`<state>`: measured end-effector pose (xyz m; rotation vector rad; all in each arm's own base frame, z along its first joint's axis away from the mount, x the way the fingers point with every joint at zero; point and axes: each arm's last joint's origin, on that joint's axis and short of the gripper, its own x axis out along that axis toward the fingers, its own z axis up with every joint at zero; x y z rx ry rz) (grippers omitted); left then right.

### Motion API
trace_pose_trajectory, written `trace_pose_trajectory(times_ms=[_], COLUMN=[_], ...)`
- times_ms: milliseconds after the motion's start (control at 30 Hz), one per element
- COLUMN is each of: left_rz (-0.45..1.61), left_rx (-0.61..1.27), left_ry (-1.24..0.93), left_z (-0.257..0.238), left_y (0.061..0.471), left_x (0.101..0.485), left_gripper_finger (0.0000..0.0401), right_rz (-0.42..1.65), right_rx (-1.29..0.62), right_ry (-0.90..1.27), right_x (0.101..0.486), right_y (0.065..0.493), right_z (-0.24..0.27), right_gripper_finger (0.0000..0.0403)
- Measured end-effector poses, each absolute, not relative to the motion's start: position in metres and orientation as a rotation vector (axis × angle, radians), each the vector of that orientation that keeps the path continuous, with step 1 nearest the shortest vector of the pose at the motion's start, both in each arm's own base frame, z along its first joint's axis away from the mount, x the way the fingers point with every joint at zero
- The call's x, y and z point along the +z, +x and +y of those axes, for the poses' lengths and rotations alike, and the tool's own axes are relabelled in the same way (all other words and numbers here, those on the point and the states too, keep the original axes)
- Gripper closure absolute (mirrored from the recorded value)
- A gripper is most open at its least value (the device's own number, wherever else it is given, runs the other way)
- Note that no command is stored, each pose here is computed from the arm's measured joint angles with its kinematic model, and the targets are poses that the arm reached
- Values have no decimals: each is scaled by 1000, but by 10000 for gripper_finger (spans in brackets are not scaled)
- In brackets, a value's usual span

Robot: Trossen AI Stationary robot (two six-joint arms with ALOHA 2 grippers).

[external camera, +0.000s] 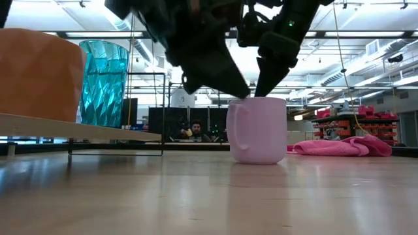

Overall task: Stack small to large cups/mugs on shelf
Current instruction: Put the light purple mug on the shelf

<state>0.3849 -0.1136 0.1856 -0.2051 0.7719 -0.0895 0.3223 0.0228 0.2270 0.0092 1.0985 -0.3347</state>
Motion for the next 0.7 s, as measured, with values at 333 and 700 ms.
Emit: trace_pose_trajectory(times_ms=[333,700], left_rz=[804,865], left_rx=[-13,79], left_ry=[-227,-223], left_z=[-89,-74], left_y=[395,392], left_x=[169,164], left_gripper_finger=[381,393], right_rz=[1102,1113], right_rx=[-339,-303], right_ry=[9,49], right_x=[227,226], right_y=[322,322], right_z=[21,24], right_gripper_finger=[389,393])
